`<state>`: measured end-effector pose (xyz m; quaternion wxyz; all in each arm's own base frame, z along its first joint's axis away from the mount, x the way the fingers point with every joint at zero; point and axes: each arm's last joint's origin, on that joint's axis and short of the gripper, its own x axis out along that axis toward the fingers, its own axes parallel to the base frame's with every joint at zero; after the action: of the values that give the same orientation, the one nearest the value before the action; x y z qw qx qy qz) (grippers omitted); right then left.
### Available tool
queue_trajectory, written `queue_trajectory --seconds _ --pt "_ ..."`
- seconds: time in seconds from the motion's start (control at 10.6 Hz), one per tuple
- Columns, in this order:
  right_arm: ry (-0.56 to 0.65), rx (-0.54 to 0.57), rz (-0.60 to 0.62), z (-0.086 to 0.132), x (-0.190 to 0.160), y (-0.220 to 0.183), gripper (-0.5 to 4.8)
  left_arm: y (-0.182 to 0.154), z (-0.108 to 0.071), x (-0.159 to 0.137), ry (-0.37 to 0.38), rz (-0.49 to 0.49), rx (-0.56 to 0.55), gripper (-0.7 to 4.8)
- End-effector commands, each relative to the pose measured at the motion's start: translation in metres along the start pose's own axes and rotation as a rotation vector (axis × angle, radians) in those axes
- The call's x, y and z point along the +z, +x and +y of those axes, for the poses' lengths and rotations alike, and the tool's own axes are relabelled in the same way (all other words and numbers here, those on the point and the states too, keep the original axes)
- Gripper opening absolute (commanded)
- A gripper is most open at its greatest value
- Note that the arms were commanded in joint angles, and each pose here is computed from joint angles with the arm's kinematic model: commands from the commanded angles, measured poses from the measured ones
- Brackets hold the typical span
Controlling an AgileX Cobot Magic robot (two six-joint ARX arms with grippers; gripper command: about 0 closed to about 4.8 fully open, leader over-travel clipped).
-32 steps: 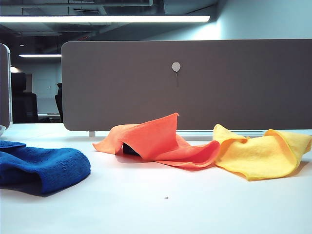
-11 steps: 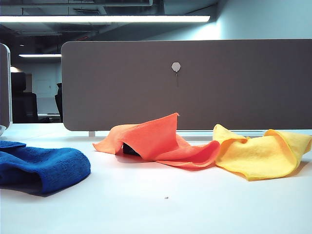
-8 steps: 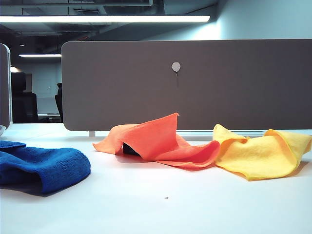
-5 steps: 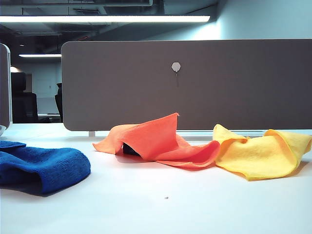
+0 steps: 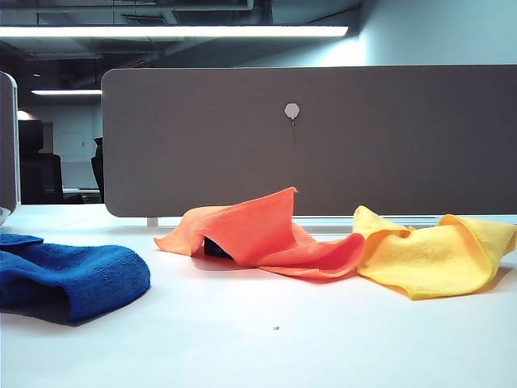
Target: Pick up a rag that is the same color as the top surface of the Rubik's Cube and cover the cube with it.
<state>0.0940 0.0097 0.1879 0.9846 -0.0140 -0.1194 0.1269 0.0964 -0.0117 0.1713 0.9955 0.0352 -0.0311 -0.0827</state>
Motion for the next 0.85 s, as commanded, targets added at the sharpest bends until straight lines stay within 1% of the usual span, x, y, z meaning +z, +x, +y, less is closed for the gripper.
queue_trajectory --seconds 0.09,0.28,0.38,0.47,0.66,0.85 --pt "-0.054 -0.078 0.031 -0.002 -0.003 0.000 -0.01 0.000 0.001 0.001 0.008 -0.008 0.014 -0.05" --pt "-0.077 -0.194 0.039 -0.007 -0.003 -0.001 -0.01 0.000 0.001 0.001 0.008 -0.007 0.030 -0.06" --pt "-0.079 -0.206 0.040 -0.008 -0.003 -0.001 -0.01 0.000 0.001 0.001 0.007 -0.007 0.030 -0.05" --pt "-0.052 -0.244 0.037 -0.013 -0.003 -0.003 -0.01 0.000 0.001 0.001 0.006 -0.008 0.030 -0.06" --pt "-0.041 -0.191 0.036 -0.013 -0.003 -0.003 -0.01 0.000 0.001 0.001 0.000 -0.008 0.030 -0.06" --pt "-0.030 -0.187 0.035 -0.013 -0.003 -0.003 -0.01 0.000 0.001 0.001 0.000 -0.007 0.031 -0.06"
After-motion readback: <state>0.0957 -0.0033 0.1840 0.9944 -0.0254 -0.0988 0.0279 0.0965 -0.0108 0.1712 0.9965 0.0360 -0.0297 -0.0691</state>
